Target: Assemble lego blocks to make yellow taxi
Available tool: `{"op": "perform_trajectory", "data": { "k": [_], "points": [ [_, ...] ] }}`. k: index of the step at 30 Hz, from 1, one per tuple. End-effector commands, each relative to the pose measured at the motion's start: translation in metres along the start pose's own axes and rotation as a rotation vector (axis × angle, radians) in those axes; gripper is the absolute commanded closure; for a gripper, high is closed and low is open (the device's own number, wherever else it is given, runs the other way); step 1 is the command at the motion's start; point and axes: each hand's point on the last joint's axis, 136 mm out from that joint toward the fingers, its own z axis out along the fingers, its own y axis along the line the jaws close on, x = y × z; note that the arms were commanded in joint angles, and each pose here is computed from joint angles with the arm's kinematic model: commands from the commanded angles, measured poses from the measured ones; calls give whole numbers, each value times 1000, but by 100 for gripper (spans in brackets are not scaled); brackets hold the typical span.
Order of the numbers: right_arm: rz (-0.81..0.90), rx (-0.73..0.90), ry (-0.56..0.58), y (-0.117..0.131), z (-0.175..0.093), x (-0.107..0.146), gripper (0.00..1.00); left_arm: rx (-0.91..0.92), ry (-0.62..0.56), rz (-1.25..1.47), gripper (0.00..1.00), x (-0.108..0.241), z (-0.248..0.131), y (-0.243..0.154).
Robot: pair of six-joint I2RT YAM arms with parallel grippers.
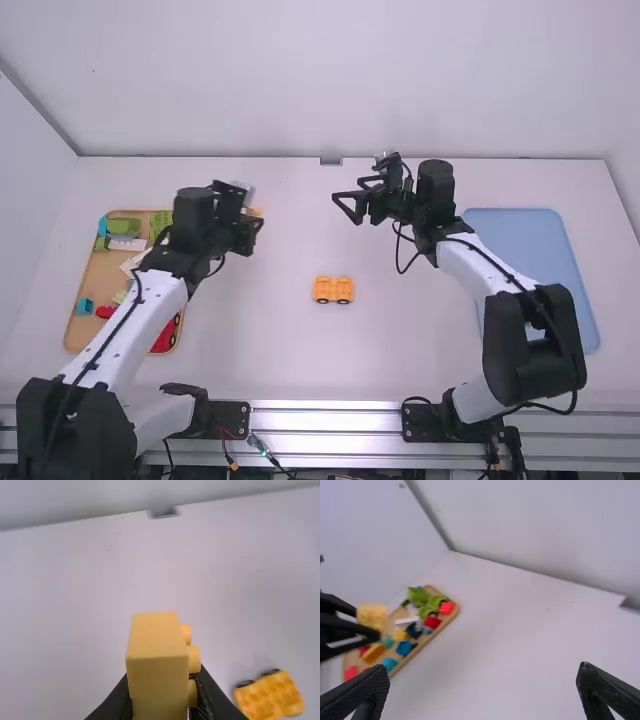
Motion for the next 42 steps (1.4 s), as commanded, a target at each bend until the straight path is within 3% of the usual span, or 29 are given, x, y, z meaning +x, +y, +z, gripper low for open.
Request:
{"op": "perform_trajectory", "data": {
  "k": [1, 4, 8, 12, 17, 28, 37, 42],
  "points": [
    [135, -119, 23, 16, 5, -2, 1, 94, -9, 179, 88, -5, 10, -40],
    [184, -135, 40, 13, 10, 6, 2, 163, -32, 275, 88, -7, 21, -73],
    [205, -188, 70, 18, 11, 14, 12, 211, -61, 347, 87, -9, 39, -96],
    [204, -210, 81, 22, 10, 16, 21, 170, -76, 312, 92, -9, 64, -93],
    [222, -192, 99, 22, 13, 22, 21, 176, -93, 313, 93, -9, 79, -95],
    [184, -134, 163, 28, 30, 46, 22, 184, -110, 366, 94, -9, 82, -113],
    [190, -139, 182, 32, 32, 51, 39, 173, -97, 368, 97, -5, 83, -113],
    [207, -130, 198, 30, 31, 56, 41, 174, -109, 369, 96, -8, 83, -114]
  ]
}}
